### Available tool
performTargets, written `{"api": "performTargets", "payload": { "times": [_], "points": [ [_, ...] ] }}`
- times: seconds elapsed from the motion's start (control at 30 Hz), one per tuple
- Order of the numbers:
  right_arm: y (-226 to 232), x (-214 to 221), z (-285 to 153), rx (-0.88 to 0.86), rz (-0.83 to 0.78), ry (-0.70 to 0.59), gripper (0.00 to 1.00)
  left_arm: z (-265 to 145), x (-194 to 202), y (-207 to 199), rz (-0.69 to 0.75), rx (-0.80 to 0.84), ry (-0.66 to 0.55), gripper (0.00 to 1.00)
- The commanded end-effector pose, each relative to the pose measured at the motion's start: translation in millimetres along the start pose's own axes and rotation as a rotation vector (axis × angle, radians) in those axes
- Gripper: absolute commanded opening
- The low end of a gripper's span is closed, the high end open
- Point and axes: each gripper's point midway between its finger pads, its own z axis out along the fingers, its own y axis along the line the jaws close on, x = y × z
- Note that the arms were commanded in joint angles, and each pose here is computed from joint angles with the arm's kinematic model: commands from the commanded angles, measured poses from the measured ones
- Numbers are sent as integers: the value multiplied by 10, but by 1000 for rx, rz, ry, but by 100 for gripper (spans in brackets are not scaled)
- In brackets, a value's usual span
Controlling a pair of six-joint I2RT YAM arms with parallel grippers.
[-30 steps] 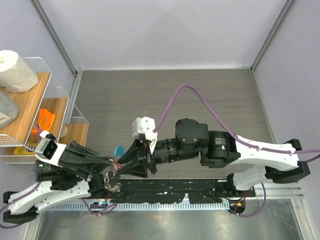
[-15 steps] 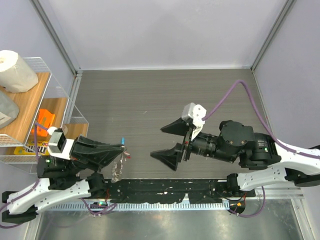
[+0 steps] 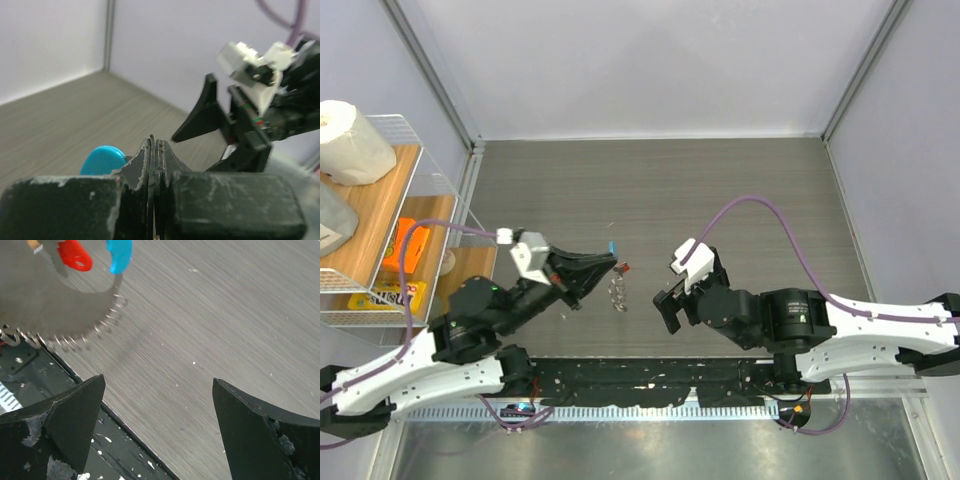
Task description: Put the keys on the keyring
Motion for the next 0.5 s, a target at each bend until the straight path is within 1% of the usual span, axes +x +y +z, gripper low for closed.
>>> {"api": "performTargets", "payload": {
  "times": [0.0, 0.13, 0.2, 0.33, 0.4, 0.47],
  "points": [
    [-168, 178, 22, 69, 68, -1, 95, 144, 218, 286, 105, -143, 101, 0],
    [-140, 447, 72, 66, 74, 63, 95, 339, 537, 465, 117, -185, 204, 0],
    [-110, 572, 93, 62, 79, 101, 96, 454, 711, 581, 98, -195, 243, 0],
    [-74, 807, 118, 61, 89, 172, 96, 673, 917, 787, 69, -207, 241, 0],
    [-75, 917, 128, 67, 99, 195, 95, 793, 988, 849, 62, -196, 244, 0],
    [-41, 1013, 143, 52, 118, 209, 96, 945, 1009, 879, 21, -158, 240, 0]
  ]
}}
